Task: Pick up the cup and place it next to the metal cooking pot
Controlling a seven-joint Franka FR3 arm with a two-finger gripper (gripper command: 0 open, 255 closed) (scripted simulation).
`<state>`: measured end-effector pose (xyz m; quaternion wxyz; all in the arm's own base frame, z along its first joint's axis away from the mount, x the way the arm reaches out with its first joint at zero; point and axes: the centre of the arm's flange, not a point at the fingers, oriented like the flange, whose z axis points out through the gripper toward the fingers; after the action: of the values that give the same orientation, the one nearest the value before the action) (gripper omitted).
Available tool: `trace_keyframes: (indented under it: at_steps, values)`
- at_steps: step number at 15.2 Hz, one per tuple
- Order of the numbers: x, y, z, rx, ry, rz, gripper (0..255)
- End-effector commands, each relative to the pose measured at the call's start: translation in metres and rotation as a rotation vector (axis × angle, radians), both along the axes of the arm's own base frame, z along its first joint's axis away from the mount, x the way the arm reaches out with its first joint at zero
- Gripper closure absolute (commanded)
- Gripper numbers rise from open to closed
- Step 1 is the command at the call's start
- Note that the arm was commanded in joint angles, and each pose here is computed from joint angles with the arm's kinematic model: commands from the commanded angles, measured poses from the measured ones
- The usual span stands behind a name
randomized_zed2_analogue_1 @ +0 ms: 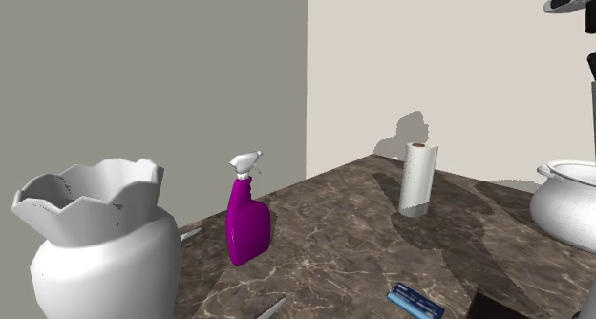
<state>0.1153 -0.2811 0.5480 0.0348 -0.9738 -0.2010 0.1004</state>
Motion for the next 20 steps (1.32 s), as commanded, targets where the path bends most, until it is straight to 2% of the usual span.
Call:
trace_keyframes:
  at_steps: [1, 20]
  values:
    - [-0.021, -0.017, 0.001, 0.0, 0.001, 0.001, 255]
    - [-0.206, -0.186, 0.001, 0.0, 0.001, 0.001, 255]
